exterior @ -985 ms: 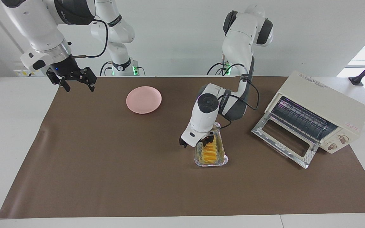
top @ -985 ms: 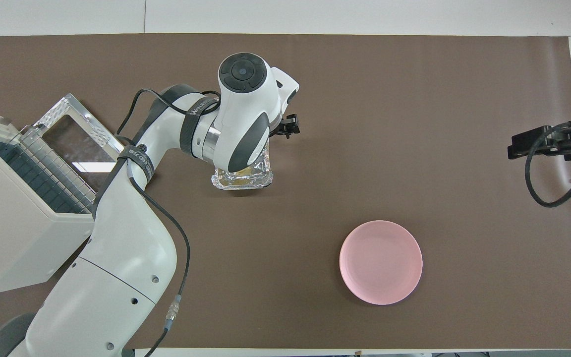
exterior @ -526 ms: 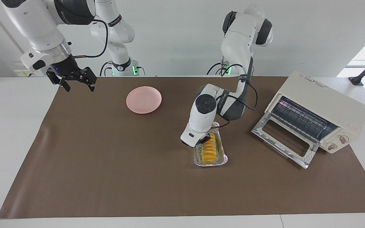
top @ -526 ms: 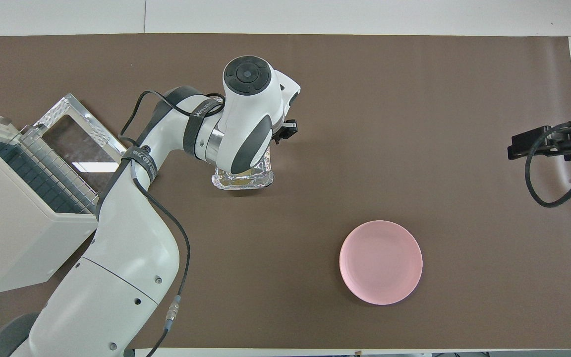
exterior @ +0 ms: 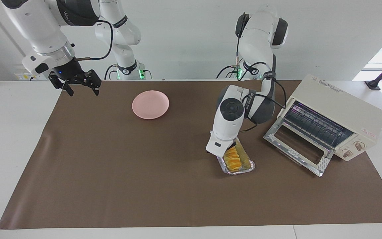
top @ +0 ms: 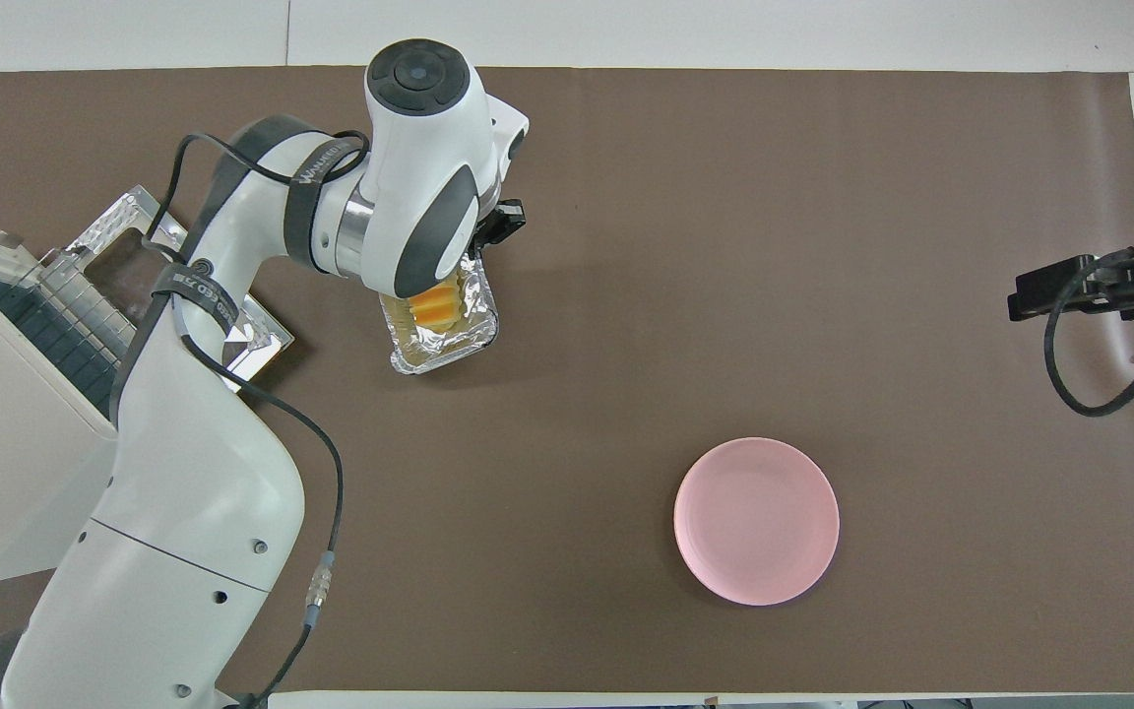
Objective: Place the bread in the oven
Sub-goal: 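Carry the foil tray with the left gripper into the toaster oven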
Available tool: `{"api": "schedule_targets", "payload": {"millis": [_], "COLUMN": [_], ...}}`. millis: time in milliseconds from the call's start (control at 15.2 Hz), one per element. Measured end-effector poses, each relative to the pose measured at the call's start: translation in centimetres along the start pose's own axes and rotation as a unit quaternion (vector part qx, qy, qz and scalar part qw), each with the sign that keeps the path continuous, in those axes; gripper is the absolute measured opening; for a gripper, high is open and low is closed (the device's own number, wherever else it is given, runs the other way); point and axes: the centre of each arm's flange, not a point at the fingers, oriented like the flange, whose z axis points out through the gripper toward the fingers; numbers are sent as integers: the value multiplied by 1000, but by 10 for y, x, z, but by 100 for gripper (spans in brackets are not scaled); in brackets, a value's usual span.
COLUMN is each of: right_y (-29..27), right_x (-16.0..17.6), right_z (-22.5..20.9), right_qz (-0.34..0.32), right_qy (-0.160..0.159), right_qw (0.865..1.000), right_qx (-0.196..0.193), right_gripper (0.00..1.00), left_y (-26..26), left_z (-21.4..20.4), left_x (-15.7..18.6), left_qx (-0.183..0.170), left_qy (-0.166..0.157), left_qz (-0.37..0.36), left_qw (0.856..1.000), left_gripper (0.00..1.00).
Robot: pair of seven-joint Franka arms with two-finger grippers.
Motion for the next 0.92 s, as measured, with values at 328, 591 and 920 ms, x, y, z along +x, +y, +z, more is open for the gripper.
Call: {"api": "schedule_targets", "payload": {"millis": [328,591,920], "right_y": [-1,-2,-2], "right_x": [0,0,0], "right_z": [0,0,0], "right_qz": [-1,-2,-2], "right_qy": [0,0,0], "right_qw": [1000,1000,1000], "right_qx": [0,0,0], "right_gripper": [100,100,100], "left_y": [-94,-183,-235], "left_z": [-52,-81,-81], "left_x": [42,64,79], "left_qx": [20,56,71], "left_qy": [3,-8,-12], "left_qz": [-93,-168,-211], "left_qw": [995,984,975], "left_gripper": [1,1,1]}}
